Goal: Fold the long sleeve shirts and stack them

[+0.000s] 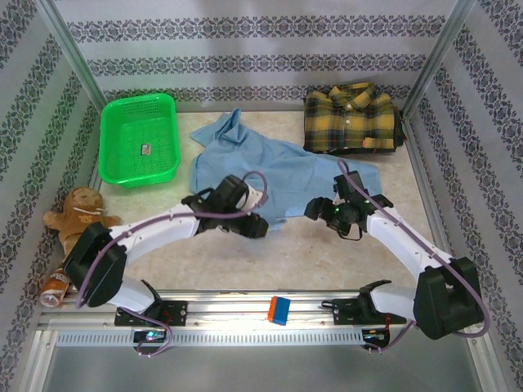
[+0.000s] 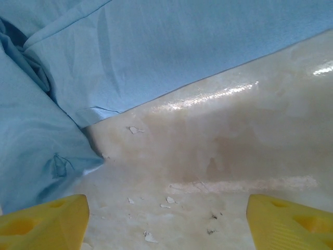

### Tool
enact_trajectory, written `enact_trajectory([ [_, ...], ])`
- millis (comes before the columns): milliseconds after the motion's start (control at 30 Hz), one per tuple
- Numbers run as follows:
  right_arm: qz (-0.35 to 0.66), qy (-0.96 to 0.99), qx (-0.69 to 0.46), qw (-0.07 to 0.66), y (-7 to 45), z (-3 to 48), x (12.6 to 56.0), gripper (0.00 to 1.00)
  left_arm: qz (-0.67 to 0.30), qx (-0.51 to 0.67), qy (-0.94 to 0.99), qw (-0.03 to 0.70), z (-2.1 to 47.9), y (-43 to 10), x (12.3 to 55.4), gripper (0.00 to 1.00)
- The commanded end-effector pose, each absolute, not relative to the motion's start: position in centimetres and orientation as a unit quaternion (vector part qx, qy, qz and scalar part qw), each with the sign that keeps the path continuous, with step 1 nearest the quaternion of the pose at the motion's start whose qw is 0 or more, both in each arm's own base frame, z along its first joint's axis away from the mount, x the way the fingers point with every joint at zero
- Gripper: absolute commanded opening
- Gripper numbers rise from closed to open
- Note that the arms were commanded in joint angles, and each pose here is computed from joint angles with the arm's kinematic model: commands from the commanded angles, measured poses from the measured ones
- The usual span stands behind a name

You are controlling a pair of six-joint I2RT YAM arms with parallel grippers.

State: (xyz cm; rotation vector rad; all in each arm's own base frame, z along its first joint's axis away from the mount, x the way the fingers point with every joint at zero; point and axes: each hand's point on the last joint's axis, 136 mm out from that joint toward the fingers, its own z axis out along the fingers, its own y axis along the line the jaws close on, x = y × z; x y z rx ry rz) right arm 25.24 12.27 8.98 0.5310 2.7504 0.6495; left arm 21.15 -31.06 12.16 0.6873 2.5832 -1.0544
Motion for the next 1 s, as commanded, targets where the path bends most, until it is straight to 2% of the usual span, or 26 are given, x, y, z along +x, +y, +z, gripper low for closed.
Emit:
enact_trajectory([
  [0, 0.203, 0.948, 0.209, 0.129, 10.9, 8.4, 23.9, 0.81, -0.43, 0.282, 0.854, 0.074, 11.8, -32.2, 16.0, 0.51],
  [67, 0.208, 0.944, 0.226, 0.124, 10.8, 8.1, 23.1, 0.81, -0.439, 0.276, 0.853, 0.058, 11.4, -31.2, 14.5, 0.68],
  [133, 0.212, 0.941, 0.239, 0.115, 11.1, 7.8, 22.0, 0.81, -0.424, 0.263, 0.862, 0.088, 11.9, -30.1, 14.8, 0.82],
  [200, 0.218, 0.938, 0.25, 0.1, 11.9, 7.3, 20.7, 0.81, -0.415, 0.229, 0.872, 0.121, 13.0, -28.9, 16.6, 0.91],
  [367, 0.257, 0.93, 0.255, 0.07, 16.7, 6.5, 18.4, 0.8, -0.384, 0.106, 0.89, 0.221, 17.1, -24.4, 24.5, 0.95],
  [467, 0.264, 0.933, 0.236, 0.064, 19.6, 6.3, 18.6, 0.79, -0.356, 0.036, 0.888, 0.287, 19.0, -20.8, 29.1, 0.95],
  [567, 0.258, 0.939, 0.221, 0.046, 22.0, 5.5, 19.2, 0.76, -0.312, 0.0, 0.888, 0.337, 20.2, -17.7, 31.9, 0.98],
  [700, 0.231, 0.949, 0.214, 0.016, 24.2, 3.9, 19.3, 0.73, -0.278, -0.019, 0.884, 0.375, 21.7, -14.9, 33.5, 1.0],
  [833, 0.179, 0.957, 0.226, 0.005, 24.2, 1.7, 19.3, 0.68, -0.269, -0.038, 0.882, 0.384, 22.2, -13.0, 33.4, 1.0],
  [967, 0.134, 0.96, 0.246, 0.002, 23.1, -0.5, 19.1, 0.55, -0.255, -0.043, 0.885, 0.386, 22.2, -12.1, 32.4, 1.0],
])
